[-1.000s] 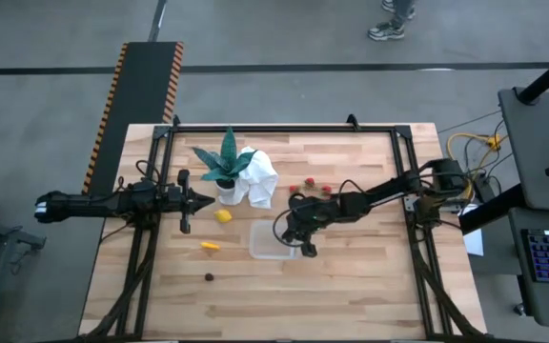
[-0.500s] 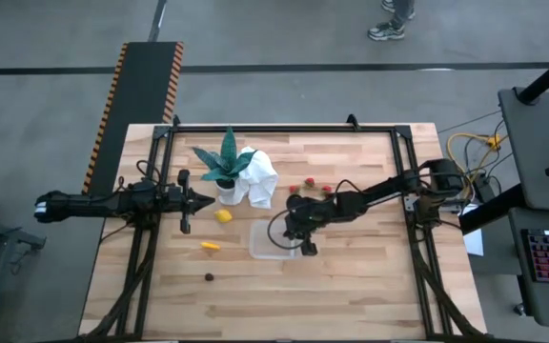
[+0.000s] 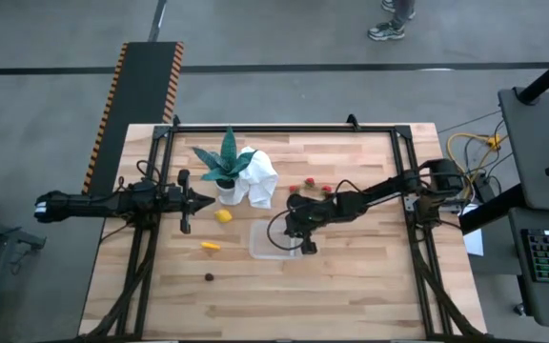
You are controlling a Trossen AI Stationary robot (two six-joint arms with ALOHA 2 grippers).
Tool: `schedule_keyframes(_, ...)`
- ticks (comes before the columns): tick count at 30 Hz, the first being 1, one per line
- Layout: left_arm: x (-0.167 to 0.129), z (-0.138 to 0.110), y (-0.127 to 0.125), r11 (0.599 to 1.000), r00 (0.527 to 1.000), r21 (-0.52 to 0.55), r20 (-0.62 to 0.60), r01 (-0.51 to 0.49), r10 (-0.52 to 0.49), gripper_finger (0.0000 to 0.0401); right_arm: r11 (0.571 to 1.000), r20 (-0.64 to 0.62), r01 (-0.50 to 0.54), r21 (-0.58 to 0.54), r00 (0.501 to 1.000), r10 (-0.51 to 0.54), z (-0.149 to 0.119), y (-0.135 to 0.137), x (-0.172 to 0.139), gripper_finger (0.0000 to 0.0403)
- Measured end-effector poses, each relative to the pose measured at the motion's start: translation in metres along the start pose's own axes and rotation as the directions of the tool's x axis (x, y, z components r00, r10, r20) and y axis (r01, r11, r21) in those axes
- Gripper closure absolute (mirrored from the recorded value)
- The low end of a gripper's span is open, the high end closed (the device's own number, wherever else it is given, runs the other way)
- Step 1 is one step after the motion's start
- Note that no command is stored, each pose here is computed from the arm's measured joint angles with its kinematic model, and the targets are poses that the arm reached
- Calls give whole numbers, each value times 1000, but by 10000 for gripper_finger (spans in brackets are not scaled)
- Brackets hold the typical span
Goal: Pick and placing Produce into tupperware
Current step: Put the cherry into the bin, then put the strawberry into the bin
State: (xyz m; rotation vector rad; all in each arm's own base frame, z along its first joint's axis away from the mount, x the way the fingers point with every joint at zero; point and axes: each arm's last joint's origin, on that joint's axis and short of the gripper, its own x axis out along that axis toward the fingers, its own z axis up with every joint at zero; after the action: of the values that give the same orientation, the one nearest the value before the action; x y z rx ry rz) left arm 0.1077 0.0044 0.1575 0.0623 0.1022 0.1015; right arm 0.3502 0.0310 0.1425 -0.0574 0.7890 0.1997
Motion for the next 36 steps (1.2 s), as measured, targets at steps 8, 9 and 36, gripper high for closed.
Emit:
schedule_keyframes(8, 0, 0, 0, 1000, 1000, 0, 0, 0, 0, 401, 1000, 0, -1, -10, 1000, 1, 0, 0, 0, 393)
schedule_keyframes(9, 0, 0, 0, 1000, 1000, 0, 0, 0, 0, 401, 1000, -1, -2, -10, 1000, 2, 0, 0, 0, 393)
schedule_keyframes(36, 0, 0, 0, 1000, 1000, -3, 0, 0, 0, 401, 999, -90, 32, -20, 995, -33, 24, -2, -10, 281)
